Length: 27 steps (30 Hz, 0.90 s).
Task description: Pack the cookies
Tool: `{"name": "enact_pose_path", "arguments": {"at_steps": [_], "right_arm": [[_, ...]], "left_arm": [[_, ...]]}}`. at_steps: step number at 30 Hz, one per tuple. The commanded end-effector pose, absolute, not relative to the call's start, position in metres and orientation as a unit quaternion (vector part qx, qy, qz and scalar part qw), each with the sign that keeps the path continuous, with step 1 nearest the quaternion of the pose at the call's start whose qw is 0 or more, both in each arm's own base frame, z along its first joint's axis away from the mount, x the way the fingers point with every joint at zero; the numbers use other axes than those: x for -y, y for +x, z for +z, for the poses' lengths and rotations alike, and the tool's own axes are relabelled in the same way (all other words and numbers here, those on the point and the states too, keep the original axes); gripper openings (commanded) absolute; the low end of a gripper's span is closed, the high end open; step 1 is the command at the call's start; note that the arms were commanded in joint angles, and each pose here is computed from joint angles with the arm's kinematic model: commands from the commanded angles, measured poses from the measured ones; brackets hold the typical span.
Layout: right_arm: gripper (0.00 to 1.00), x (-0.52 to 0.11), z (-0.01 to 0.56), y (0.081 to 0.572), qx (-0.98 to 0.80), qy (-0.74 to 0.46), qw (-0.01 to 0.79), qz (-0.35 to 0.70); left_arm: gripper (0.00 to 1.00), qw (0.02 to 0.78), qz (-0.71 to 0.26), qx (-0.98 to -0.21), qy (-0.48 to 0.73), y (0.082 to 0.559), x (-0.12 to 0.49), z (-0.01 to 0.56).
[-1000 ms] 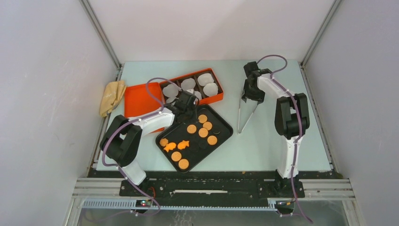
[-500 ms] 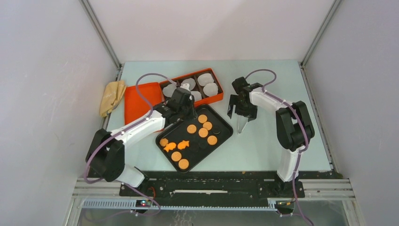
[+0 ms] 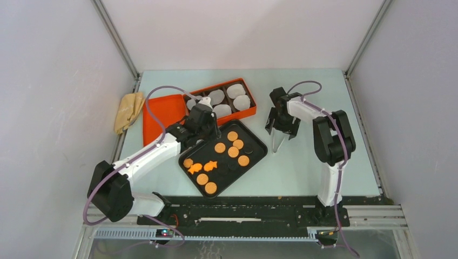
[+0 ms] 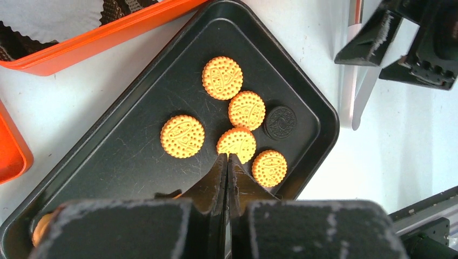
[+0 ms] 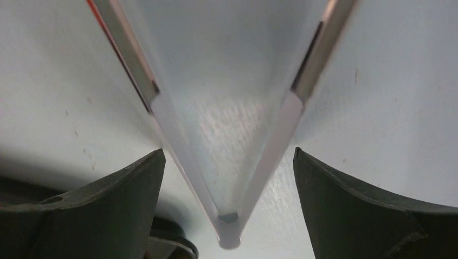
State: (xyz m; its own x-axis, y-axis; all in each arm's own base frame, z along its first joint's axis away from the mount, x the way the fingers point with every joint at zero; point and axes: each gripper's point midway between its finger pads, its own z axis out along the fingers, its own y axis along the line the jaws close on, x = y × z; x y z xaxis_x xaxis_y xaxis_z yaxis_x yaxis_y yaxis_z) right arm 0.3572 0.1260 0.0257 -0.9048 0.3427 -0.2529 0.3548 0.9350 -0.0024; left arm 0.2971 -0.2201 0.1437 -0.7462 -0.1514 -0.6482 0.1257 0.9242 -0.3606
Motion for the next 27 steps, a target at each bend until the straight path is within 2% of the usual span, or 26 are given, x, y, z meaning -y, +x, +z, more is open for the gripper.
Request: {"name": "enact_pose_path", "arguments": {"at_steps": [1, 3, 7, 13, 16, 23, 27], "right_arm": [[0.96, -0.115, 0.024, 0.378, -0.973, 0.189, 0.117, -0.062], [0.95, -0.108, 0.03, 0.386, -0.974, 0.168, 0.12, -0.089], [0.87, -0.09, 0.04, 0.394, -0.975, 0.114, 0.107, -0.159], [0.7, -0.082, 0.036, 0.398, -0.982, 0.052, 0.084, -0.162], [0.65, -0.089, 0.029, 0.399, -0.992, 0.014, 0.07, -0.107], [0.66, -0.109, 0.036, 0.413, -0.989, -0.109, 0.091, -0.032], [0.67, -0.109, 0.032, 0.399, -0.987, -0.143, 0.069, 0.003]], "left_arm": [[0.04, 0.367, -0.194, -0.91, 0.002, 0.293, 0.216, 0.148], [0.04, 0.363, -0.192, -0.912, 0.0, 0.292, 0.215, 0.144], [0.04, 0.355, -0.194, -0.914, -0.006, 0.288, 0.215, 0.137], [0.04, 0.35, -0.191, -0.917, -0.008, 0.286, 0.214, 0.132], [0.04, 0.348, -0.187, -0.919, -0.011, 0.287, 0.212, 0.13], [0.04, 0.334, -0.183, -0.924, -0.022, 0.289, 0.216, 0.123], [0.04, 0.329, -0.18, -0.927, -0.026, 0.289, 0.216, 0.12]]}}
